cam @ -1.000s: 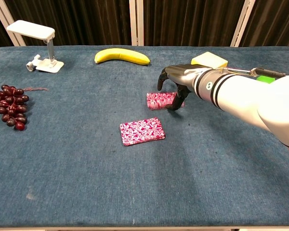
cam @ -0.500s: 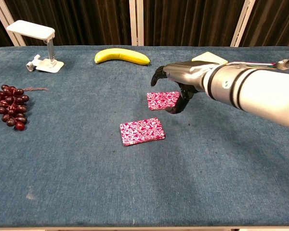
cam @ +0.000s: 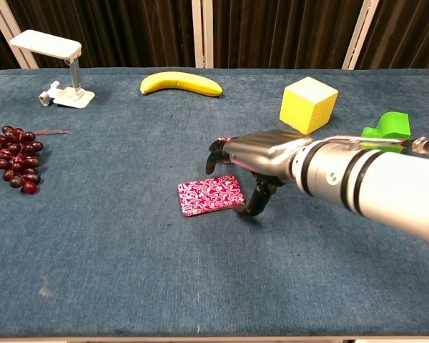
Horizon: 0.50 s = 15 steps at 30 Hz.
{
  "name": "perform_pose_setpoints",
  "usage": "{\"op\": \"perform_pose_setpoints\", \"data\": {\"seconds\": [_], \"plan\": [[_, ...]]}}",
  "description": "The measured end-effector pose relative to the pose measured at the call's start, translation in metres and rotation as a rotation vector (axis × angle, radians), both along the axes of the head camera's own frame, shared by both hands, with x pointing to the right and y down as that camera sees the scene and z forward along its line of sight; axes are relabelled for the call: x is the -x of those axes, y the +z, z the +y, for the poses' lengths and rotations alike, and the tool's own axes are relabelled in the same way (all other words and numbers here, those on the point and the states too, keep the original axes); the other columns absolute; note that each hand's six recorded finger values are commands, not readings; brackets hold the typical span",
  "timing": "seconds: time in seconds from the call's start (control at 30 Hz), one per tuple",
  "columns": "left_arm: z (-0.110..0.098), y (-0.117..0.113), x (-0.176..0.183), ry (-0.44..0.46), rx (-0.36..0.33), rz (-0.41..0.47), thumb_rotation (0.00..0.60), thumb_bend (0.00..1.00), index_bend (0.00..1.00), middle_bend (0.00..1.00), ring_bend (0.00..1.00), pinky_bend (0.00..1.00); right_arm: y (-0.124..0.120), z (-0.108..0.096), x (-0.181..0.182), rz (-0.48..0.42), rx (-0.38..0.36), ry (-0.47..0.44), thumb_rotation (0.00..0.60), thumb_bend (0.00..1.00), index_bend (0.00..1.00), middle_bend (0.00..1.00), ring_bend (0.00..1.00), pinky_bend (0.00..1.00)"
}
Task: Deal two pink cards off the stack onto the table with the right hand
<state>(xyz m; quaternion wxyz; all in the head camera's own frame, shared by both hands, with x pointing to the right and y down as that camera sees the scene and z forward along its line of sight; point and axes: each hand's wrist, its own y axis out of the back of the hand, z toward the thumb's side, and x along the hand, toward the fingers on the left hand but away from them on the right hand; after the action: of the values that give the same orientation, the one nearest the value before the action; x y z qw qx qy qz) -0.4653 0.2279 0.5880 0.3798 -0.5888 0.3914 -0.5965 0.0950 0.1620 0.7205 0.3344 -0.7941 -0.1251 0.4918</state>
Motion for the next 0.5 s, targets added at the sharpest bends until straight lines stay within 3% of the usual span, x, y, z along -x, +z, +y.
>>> {"op": "perform_pose_setpoints", "data": {"seconds": [0.5], "plan": [[0.000, 0.002, 0.002, -0.003, 0.003, -0.002, 0.600, 0.07, 0.21, 0.12, 0.02, 0.00, 0.006, -0.001, 0.014, 0.018, -0.005, 0.002, 0.600, 0.52, 0.30, 0.05, 0.00, 0.00]]}}
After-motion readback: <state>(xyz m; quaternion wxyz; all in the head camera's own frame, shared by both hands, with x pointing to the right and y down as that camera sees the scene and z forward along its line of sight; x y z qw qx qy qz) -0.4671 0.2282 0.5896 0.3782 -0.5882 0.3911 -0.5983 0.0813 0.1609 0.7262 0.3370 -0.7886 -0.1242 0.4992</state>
